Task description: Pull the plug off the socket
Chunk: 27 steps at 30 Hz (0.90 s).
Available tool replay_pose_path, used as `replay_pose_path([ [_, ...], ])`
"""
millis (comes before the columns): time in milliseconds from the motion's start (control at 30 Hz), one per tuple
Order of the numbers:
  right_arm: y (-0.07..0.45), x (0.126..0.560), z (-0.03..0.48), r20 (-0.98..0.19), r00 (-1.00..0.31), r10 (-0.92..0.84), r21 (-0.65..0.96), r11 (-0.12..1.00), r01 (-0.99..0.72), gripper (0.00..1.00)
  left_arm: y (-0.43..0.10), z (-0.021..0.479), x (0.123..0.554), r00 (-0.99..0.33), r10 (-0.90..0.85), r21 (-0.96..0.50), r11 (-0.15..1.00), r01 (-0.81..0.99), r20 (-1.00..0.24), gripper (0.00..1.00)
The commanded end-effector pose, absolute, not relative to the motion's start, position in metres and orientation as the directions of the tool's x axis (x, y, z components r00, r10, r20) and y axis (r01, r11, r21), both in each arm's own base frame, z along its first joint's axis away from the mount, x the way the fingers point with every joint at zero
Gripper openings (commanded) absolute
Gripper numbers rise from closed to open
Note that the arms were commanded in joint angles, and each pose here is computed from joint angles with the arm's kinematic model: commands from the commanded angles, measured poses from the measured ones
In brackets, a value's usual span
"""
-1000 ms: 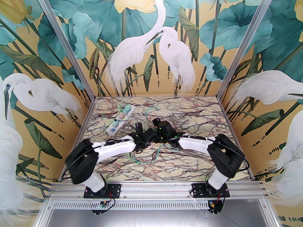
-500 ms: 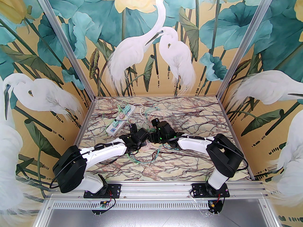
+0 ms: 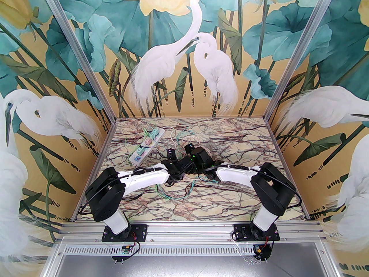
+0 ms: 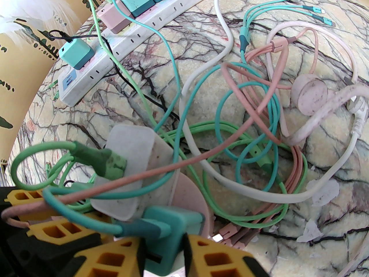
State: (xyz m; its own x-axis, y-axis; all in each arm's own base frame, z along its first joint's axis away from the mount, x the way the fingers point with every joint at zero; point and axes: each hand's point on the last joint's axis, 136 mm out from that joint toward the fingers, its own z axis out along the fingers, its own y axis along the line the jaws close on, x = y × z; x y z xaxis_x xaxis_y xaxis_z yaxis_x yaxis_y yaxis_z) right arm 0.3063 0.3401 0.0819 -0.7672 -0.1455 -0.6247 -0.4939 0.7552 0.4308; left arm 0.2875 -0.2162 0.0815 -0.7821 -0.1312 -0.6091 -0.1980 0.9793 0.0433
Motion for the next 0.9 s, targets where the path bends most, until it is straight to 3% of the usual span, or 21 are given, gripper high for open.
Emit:
replay_pose_path([
  [0,0.307,0.272,0.004,-0.427,-0.867,-0.257,0.334,0.846,-0.415,0.31,-0.267,0.106,0.284,-0.779,-0.151,-0.144,0.986,-0.078,-0.608,0.14],
  [400,0.304,0.274,0.002,-0.425,-0.867,-0.261,0.314,0.855,-0.412,0.30,-0.233,0.130,0.283,-0.737,-0.445,-0.489,0.854,-0.177,-0.509,0.15],
  [700,0.305,0.273,0.003,-0.424,-0.867,-0.261,0.320,0.852,-0.413,0.31,-0.238,0.116,0.283,-0.767,-0.420,-0.457,0.870,-0.187,-0.485,0.15],
  [867,0.306,0.273,0.003,-0.423,-0.868,-0.262,0.324,0.851,-0.414,0.31,-0.241,0.115,0.283,-0.775,-0.316,-0.312,0.936,-0.161,-0.547,0.14],
])
